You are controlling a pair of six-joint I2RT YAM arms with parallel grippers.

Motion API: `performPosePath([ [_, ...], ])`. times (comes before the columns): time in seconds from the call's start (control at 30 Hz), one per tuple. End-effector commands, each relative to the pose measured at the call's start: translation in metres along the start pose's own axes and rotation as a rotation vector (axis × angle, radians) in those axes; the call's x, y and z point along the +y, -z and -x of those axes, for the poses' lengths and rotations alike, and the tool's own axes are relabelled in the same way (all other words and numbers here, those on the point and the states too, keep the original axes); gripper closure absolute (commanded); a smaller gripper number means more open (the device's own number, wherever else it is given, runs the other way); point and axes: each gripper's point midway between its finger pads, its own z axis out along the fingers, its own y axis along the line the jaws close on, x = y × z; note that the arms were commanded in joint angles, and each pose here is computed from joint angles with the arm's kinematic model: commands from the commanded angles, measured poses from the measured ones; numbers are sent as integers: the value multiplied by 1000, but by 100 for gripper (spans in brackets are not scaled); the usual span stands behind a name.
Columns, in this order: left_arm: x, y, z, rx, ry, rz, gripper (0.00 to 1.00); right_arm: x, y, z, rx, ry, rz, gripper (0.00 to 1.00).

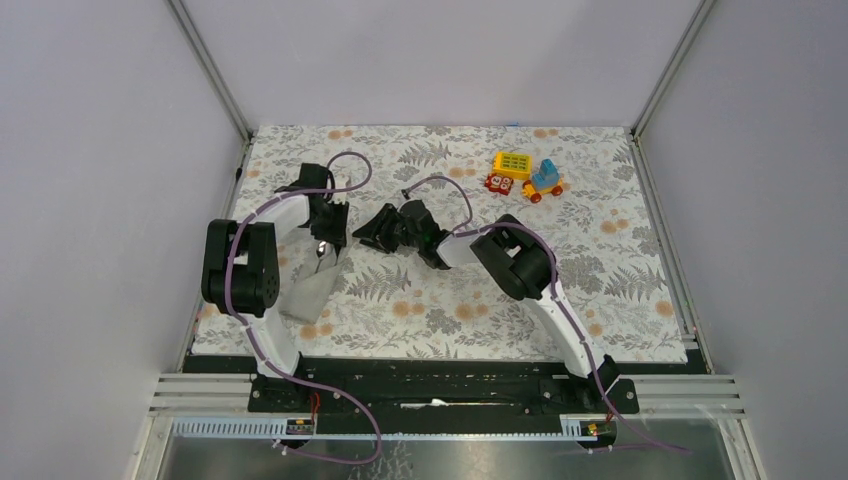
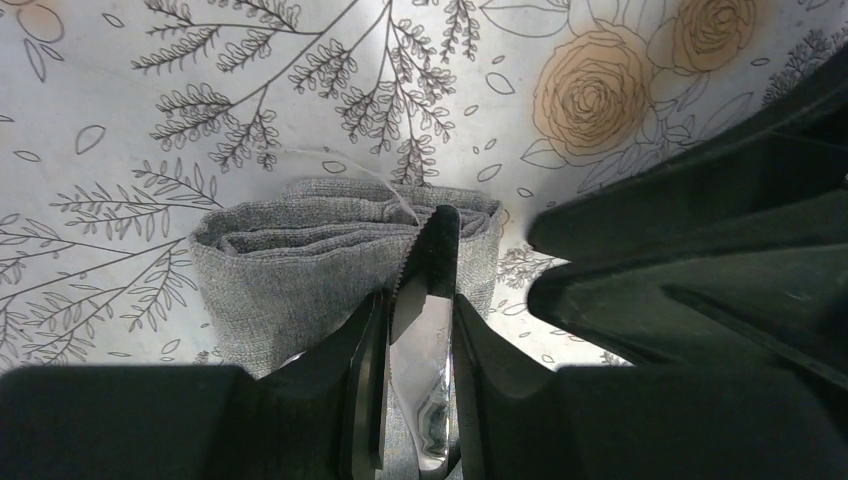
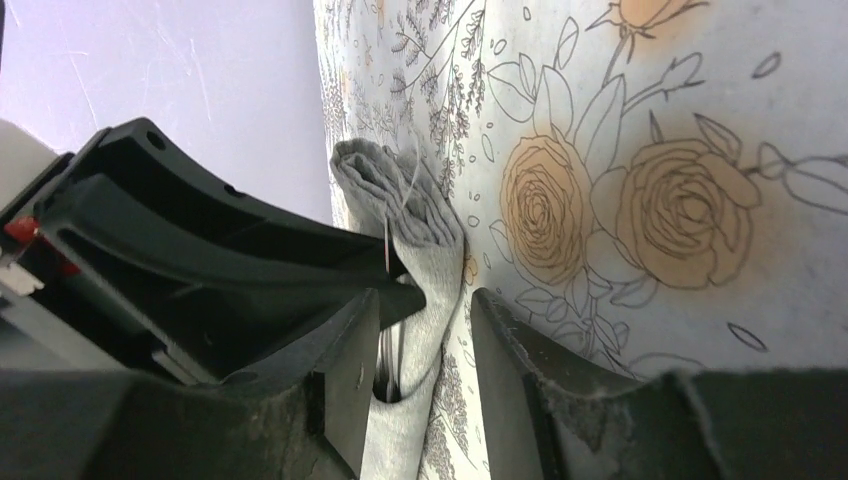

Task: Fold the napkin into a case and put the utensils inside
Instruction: Insert the knife into the folded napkin.

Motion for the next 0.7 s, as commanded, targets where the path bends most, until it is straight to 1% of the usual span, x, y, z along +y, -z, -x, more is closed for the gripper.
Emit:
performPosePath([
  [0.0, -16, 11, 4, -42, 11, -58, 81, -43, -12, -16, 0, -33, -125, 54],
  [0.13, -18, 13, 5, -46, -2, -55, 82, -58, -15, -19, -7, -42, -177, 61],
  [0.33, -18, 12, 4, -41, -12, -45, 82, -62, -20, -23, -18, 40, -231, 68],
  [0.4, -18, 12, 3, -35, -17, -31, 82, -61, -21, -22, -26, 61, -237, 80],
  [0.47, -17, 12, 2, -18, -19, -14, 82, -59, -18, -15, -61, 69, -247, 93],
  [0.5, -17, 12, 1, -10, -19, -7, 82, -57, -17, -13, -70, 73, -246, 97],
  [0.53, -16, 12, -1, 0, -15, 3, 82, -55, -17, -11, -78, 81, -242, 100],
  [0.67, -14, 15, -7, 17, -5, 31, 82, -43, -16, -3, -110, 84, -220, 100],
])
